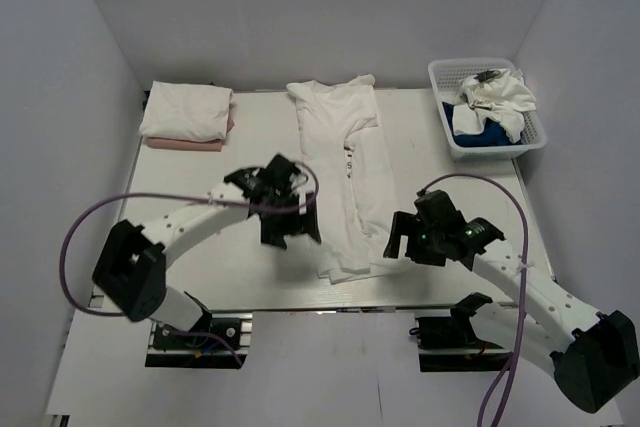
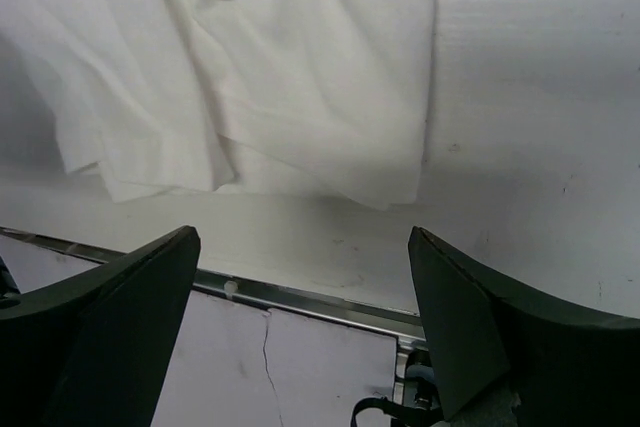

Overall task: Fold and stack the t-shirts
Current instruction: Grab the bottom of the folded rectangular tshirt with both arms

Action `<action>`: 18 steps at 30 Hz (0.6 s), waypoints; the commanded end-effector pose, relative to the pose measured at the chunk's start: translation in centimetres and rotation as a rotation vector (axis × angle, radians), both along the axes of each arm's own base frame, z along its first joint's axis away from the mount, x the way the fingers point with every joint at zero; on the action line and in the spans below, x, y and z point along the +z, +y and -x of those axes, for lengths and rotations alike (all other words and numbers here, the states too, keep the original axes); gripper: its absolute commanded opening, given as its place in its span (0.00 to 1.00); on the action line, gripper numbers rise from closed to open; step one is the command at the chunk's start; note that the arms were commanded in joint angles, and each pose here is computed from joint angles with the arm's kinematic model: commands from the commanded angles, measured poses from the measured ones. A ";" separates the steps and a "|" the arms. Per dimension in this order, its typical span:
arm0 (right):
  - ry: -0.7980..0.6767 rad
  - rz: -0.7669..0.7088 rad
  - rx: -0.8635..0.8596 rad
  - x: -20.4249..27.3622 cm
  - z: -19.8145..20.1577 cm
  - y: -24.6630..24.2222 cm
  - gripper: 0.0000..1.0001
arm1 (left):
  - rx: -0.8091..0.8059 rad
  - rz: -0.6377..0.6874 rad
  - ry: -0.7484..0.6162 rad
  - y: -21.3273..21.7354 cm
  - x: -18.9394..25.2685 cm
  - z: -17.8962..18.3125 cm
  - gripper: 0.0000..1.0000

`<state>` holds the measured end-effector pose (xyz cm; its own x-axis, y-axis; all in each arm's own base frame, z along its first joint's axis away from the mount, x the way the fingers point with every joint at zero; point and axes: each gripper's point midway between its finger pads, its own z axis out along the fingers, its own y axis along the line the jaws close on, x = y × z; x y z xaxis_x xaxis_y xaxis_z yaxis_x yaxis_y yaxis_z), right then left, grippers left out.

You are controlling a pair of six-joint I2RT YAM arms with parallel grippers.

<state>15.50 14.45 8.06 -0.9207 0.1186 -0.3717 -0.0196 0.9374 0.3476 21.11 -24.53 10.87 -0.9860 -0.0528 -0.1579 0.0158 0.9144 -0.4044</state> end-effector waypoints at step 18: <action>0.167 -0.032 -0.011 -4.7 0.5 -0.4 0.89 | -0.238 -0.310 0.047 -4.2 -9.8 7.4 0.96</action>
<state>14.61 13.49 3.55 -0.9642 0.1566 -0.2139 0.0759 0.9362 0.3432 12.02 -29.78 2.00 -0.9759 0.2178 -0.0126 0.2157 0.9545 -0.2058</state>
